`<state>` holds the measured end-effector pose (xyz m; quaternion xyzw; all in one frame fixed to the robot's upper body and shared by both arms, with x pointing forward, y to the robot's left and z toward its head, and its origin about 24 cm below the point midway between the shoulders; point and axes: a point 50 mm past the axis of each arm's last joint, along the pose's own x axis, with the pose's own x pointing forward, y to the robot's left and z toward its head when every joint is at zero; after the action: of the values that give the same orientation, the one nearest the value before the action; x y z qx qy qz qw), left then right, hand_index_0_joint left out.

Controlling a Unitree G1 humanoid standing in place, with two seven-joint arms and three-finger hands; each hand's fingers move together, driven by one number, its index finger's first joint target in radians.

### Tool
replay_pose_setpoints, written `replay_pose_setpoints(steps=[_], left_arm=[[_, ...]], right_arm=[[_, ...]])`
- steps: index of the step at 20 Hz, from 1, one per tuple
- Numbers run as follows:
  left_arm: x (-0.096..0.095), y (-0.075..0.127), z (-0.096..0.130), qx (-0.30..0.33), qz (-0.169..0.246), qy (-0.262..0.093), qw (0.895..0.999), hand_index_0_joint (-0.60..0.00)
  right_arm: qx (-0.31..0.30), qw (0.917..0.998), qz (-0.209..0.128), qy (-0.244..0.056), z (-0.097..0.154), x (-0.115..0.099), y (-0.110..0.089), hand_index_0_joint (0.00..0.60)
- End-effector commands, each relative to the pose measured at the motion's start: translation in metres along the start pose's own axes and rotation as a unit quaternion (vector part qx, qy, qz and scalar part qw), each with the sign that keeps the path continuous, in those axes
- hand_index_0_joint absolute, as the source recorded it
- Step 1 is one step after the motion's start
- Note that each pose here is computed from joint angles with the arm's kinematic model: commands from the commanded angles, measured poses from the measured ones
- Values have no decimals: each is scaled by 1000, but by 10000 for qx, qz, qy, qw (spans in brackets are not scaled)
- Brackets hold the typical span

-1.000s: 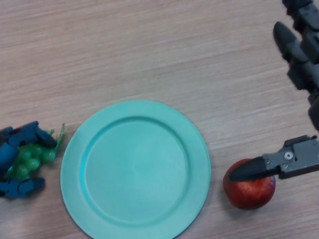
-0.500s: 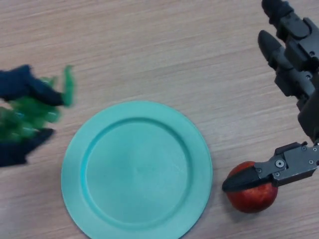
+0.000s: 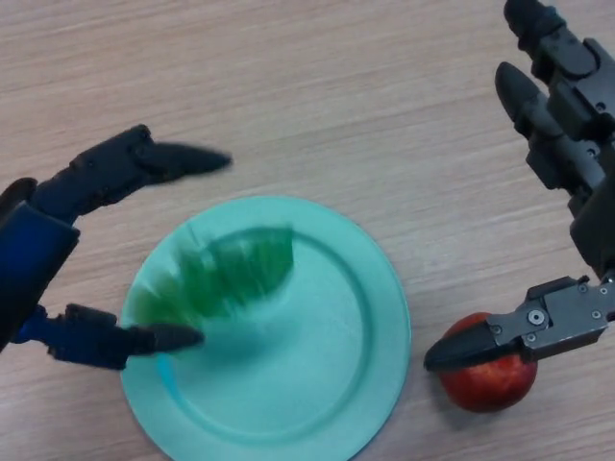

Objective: Pick up the green grapes and place it on the plate

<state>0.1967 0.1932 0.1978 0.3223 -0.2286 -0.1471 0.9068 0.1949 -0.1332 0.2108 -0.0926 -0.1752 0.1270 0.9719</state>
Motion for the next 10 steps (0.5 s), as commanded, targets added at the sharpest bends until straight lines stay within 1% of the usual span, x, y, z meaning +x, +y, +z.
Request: replay_pose_setpoints(steps=[1,3,4,5,6,7,8,10], left_arm=[[-5,20,26,79,674,-597,9959,0],[-2,26,32,-564,817,-673,9928,0],[-2,30,35,-1124,870,-722,9872,0],[-3,31,36,-1471,877,-737,9825,0],[-6,34,38,-2024,875,-758,9724,0],[-8,34,38,-2296,869,-753,9665,0],[-13,33,38,-2679,879,-734,9566,0],[-18,32,38,-2934,993,-672,9484,0]], right_arm=[[-226,9933,-214,-1111,32,-1,-9,0],[-217,9939,-195,-1060,33,1,-9,0],[-209,9941,-194,-1044,34,3,-10,0],[-209,9943,-184,-1029,34,3,-10,0],[-189,9942,-172,-1049,35,4,-10,0],[-177,9941,-169,-1055,36,4,-10,0],[-176,9941,-166,-1055,36,4,-10,0],[-187,9938,-160,-1086,35,5,-8,0]])
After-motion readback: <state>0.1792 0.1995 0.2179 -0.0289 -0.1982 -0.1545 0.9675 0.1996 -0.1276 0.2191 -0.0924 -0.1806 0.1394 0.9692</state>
